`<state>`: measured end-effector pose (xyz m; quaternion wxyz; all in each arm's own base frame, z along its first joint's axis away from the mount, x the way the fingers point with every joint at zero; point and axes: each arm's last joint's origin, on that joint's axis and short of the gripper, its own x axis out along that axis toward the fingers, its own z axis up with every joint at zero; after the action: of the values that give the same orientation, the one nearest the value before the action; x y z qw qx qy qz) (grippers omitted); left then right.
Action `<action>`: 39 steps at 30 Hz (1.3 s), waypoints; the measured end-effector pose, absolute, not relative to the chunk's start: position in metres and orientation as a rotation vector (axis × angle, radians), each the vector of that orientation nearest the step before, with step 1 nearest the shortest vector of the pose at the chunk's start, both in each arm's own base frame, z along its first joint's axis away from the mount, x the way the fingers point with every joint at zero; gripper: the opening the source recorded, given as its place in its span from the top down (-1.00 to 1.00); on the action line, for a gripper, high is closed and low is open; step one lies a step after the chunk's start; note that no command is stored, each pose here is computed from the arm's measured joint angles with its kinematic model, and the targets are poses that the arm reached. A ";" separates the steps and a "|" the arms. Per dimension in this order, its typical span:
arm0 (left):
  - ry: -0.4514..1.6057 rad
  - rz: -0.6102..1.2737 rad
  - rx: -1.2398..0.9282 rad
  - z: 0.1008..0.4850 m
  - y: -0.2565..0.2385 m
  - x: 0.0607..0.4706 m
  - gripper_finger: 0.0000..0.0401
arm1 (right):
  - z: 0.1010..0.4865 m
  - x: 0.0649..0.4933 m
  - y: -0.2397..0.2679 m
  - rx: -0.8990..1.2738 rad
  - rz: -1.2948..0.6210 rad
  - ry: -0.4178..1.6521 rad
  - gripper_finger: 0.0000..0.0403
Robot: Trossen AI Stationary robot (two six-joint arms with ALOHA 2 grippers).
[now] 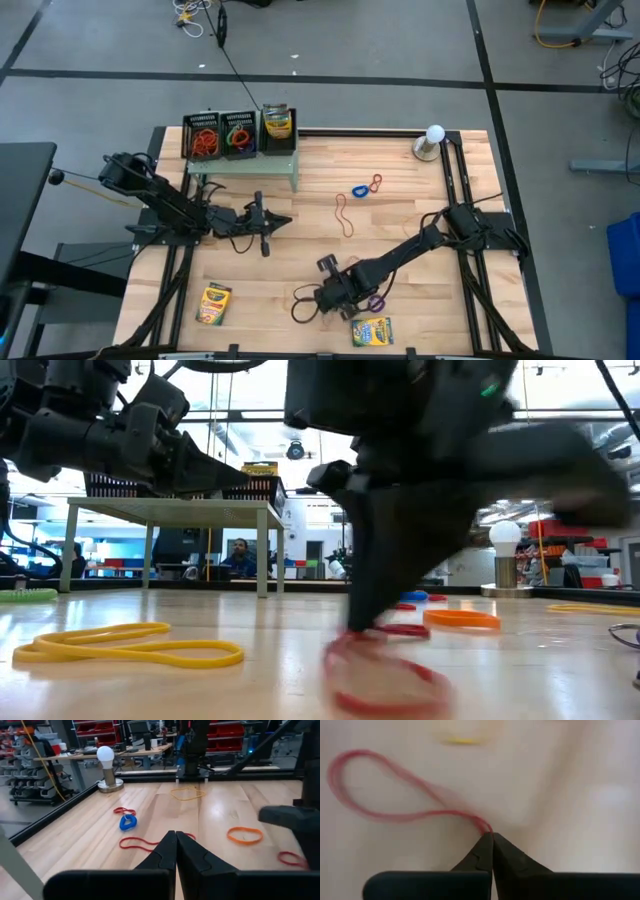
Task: Pick & Place Office Desk Supplies
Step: Put the red rubber band into the left black bin on the shelf
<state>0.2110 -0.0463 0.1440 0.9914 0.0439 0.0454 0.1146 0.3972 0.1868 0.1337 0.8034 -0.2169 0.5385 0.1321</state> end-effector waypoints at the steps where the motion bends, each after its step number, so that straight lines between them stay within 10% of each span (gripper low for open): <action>1: 0.091 0.226 0.087 0.144 -0.047 0.211 0.97 | 0.134 0.398 0.186 -0.489 0.240 1.139 0.98; 20: 0.128 0.155 0.000 0.140 -0.075 0.220 0.41 | 0.212 0.400 0.150 -0.520 -0.216 0.884 0.99; 39: 0.160 0.172 -0.002 0.129 -0.087 0.254 -0.03 | 0.205 0.345 0.109 -0.379 -0.262 0.537 0.99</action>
<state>0.2537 -0.0875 0.1293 0.9931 -0.0010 0.0799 0.0860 0.3450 0.1089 0.2051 0.9381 -0.1858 0.2629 -0.1280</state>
